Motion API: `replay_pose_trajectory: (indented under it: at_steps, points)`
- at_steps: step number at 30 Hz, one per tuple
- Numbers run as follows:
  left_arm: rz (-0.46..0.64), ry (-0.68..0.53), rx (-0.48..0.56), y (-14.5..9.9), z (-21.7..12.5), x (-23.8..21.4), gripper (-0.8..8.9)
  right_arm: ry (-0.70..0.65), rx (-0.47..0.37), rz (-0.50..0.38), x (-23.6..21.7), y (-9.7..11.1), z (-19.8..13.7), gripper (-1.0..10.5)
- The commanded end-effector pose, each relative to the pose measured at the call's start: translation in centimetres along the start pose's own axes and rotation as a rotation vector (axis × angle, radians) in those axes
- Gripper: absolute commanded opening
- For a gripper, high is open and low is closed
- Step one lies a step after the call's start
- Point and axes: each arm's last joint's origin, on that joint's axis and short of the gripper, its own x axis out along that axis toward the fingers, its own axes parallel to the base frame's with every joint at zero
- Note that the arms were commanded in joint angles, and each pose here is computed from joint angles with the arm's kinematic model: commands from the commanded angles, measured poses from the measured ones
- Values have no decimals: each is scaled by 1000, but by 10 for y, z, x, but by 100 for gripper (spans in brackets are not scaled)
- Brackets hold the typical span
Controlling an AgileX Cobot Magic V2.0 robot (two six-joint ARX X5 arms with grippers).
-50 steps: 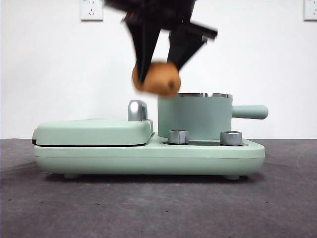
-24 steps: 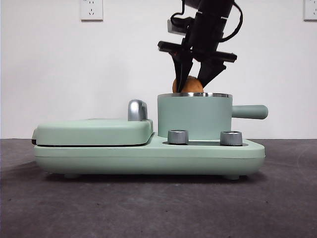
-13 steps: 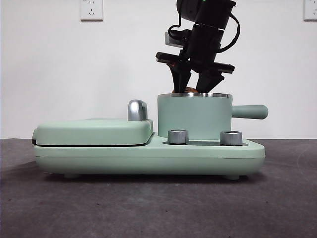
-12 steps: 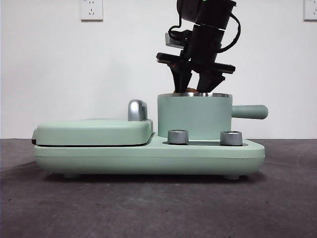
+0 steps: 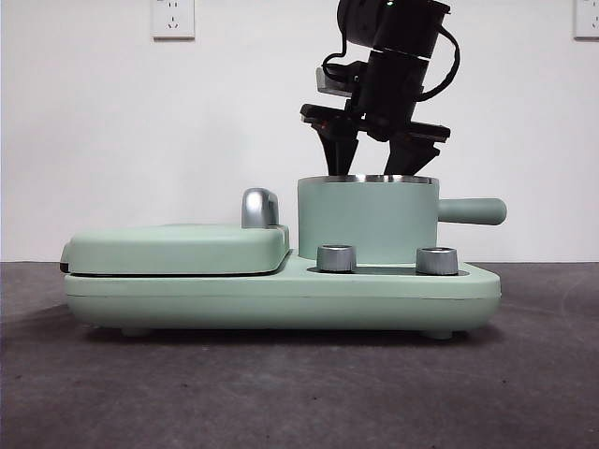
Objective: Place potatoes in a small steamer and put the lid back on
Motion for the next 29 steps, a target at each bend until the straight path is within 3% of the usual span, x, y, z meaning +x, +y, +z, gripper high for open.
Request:
replay_pose_trajectory:
  at_steps: [1,9,18,25,29]
  points:
    - [-11,-52,6,-1,6,-7,8,-29,-3,-1,-9,4,12,355]
    - [-25,-51,6,-2,6,-7,8,-17,7,-47,-69,7,20,355]
    - [-48,-38,15,-7,6,1,8,30,6,-112,-136,2,-8,355]
    - [-76,-13,33,-16,7,14,8,-35,-12,-190,-205,0,-55,354]
    - [-101,5,50,-25,7,22,8,-96,-16,-203,-242,-7,-104,354]
